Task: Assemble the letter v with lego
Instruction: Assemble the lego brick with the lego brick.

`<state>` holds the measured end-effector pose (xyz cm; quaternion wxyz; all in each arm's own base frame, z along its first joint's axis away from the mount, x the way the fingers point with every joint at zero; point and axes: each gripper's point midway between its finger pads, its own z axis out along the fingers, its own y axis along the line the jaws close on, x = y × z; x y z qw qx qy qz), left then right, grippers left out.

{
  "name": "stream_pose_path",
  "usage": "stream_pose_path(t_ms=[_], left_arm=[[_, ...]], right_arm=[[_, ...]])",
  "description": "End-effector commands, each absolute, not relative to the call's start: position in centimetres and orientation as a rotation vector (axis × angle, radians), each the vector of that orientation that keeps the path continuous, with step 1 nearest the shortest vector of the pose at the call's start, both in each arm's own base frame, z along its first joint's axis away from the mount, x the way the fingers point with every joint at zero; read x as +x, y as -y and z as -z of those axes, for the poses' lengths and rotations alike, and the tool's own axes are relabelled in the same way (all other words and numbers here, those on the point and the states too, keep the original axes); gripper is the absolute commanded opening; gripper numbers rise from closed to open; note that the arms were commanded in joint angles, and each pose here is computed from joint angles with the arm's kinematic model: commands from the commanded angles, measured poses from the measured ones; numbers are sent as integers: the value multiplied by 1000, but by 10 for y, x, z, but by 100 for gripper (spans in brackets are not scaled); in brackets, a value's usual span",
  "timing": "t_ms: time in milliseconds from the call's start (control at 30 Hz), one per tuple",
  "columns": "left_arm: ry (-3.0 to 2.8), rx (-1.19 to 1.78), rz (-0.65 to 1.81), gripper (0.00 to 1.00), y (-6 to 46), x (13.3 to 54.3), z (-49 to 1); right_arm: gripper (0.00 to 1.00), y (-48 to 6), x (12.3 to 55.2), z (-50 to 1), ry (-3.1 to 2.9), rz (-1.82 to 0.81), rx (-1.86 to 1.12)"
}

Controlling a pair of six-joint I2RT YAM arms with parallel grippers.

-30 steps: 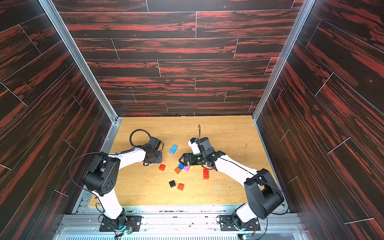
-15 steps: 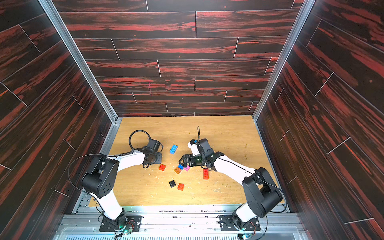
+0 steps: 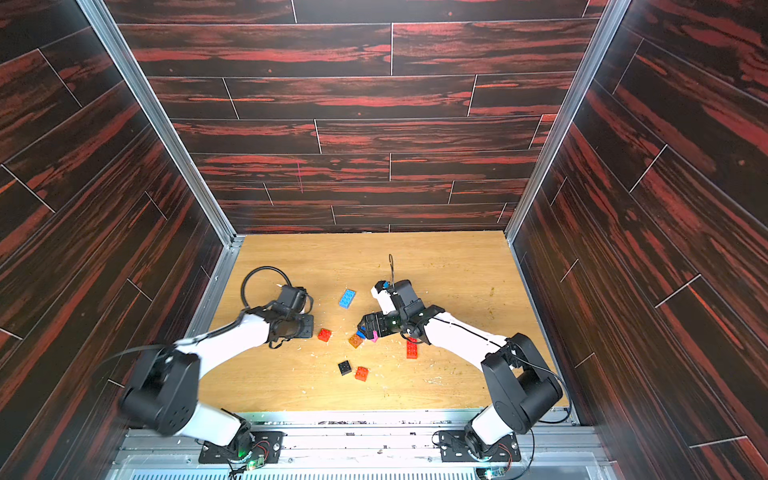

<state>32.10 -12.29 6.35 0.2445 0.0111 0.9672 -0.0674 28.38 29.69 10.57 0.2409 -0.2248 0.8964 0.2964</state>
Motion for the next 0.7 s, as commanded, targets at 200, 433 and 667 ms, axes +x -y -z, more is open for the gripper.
stream_pose_path(t_ms=[200,433,667], left_arm=[[-2631,119,297,19,142,281,-81],[-2688,142,274,18,152,272,-59],[-2661,175,225,19,148,275,-56]], right_arm=[[98,-321,267,-79,-2376,-634,-855],[98,-326,264,-79,-2355,-608,-866],[98,-328,259,-82,-2360,-632,-861]])
